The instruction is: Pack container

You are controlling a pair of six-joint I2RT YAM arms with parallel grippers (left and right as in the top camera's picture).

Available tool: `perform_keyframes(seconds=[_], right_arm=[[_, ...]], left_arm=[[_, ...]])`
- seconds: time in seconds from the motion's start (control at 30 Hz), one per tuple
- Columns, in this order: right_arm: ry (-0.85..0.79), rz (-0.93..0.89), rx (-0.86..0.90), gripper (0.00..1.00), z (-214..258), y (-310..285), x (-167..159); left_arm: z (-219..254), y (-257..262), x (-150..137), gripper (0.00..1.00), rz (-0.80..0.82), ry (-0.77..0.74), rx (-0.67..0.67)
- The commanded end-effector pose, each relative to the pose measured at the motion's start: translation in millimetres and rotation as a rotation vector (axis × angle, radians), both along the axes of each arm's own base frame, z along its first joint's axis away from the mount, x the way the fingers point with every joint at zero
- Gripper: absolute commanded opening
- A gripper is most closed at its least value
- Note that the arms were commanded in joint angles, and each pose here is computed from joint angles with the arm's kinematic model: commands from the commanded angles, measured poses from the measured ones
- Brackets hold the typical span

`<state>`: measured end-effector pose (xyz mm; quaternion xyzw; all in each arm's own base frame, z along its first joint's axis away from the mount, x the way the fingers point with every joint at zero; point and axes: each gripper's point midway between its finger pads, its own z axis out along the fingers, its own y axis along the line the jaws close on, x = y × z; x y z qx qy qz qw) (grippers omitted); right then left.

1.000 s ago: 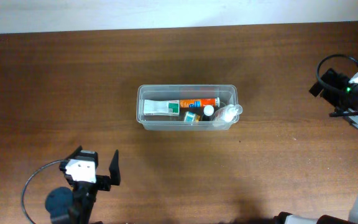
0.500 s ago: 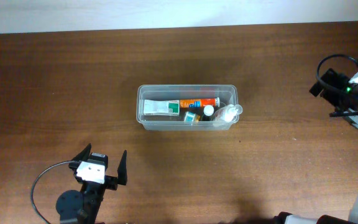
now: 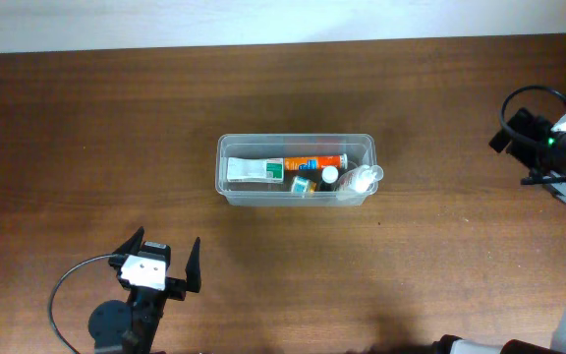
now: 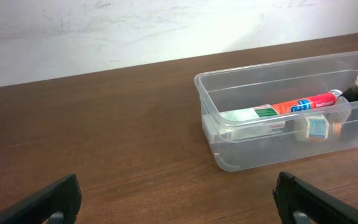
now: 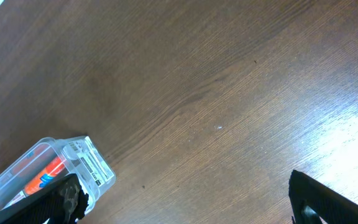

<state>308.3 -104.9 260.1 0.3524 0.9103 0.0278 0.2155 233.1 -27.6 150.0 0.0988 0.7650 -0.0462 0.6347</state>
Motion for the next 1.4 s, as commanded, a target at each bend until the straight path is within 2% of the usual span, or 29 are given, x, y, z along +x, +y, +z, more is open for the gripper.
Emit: perform_keyframes(seconds=[0.0,0.1,0.17,0.3,0.37,0.43,0.57,0.8,1.07,1.37], right_arm=[[-0.02,-0.003,-0.004,0.98,5.8,0.8,-0.9],[-0.078,0.023,-0.061,0.98,27.9,10.9,-10.9],[-0.181,0.025,-0.181,0.99,60.0,12.0,-22.6],[-0.402,0.23,-0.363,0.98,99.6,34.0,-28.9],[-0.488,0.311,-0.441,0.98,96.4,45.8,-42.5],[-0.509,0.315,-0.45,0.99,79.9,49.0,-54.3],[-0.499,0.317,-0.445,0.98,7.0,53.3,-80.9],[-0.606,0.356,-0.407,0.98,-91.7,71.0,-98.7],[-0.661,0.378,-0.398,0.98,-132.1,78.1,-101.2],[-0.595,0.395,-0.364,0.98,-162.2,80.3,-102.5]], left_arm=[[-0.2,0.5,0.3,1.0,0.003,-0.011,0.012],[-0.2,0.5,0.3,1.0,0.003,-0.011,0.012],[-0.1,0.4,0.3,1.0,0.003,-0.011,0.012],[-0.1,0.4,0.3,1.0,0.003,-0.011,0.012],[-0.2,0.5,0.3,1.0,0.003,-0.011,0.012],[-0.1,0.4,0.3,1.0,0.003,-0.011,0.012],[-0.1,0.4,0.3,1.0,0.003,-0.011,0.012],[-0.2,0.5,0.3,1.0,0.003,-0.011,0.012],[-0.2,0.5,0.3,1.0,0.003,-0.011,0.012],[-0.2,0.5,0.3,1.0,0.003,-0.011,0.012]])
